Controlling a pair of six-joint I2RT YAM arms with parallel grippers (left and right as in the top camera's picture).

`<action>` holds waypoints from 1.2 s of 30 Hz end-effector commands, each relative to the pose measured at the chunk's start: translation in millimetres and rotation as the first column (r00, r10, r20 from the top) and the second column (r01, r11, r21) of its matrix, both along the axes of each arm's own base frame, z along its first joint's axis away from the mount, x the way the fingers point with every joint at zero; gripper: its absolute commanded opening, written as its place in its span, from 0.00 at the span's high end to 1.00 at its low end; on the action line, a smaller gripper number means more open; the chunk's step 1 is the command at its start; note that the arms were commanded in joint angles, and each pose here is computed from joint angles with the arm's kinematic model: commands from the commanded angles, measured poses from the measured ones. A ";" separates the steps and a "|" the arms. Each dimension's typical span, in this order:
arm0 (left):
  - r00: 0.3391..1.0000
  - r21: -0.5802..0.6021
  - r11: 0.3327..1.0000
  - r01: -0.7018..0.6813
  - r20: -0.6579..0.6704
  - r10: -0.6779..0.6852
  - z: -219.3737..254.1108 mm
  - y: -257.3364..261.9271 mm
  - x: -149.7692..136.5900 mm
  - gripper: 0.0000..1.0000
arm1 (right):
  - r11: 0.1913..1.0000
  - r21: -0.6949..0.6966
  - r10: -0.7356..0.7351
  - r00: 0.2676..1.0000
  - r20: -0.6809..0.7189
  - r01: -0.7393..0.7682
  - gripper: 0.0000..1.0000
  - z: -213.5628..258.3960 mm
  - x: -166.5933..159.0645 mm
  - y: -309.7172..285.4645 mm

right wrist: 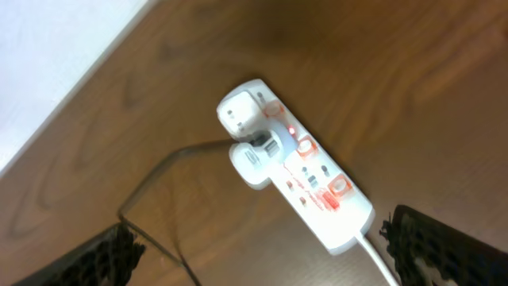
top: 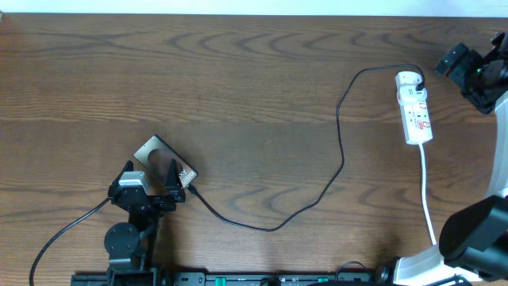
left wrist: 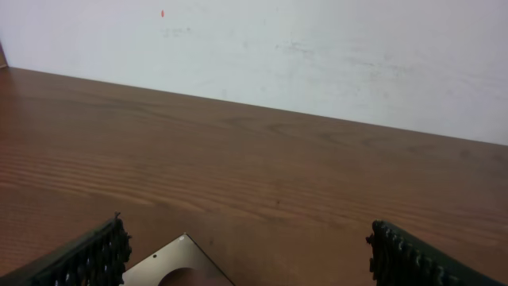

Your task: Plug charger to phone and switch on socket

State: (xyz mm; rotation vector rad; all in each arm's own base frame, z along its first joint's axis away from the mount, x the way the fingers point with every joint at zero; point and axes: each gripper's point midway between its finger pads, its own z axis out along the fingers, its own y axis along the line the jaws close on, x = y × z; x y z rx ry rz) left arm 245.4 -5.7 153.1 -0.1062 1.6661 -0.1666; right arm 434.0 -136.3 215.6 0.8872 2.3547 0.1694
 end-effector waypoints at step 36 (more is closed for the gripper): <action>0.999 0.013 1.000 0.011 -0.048 -0.010 -13.9 -1.1 -1.4 0.06 | 0.912 -0.408 0.334 0.649 0.684 -0.039 0.01 -51.5 -181.9 128.9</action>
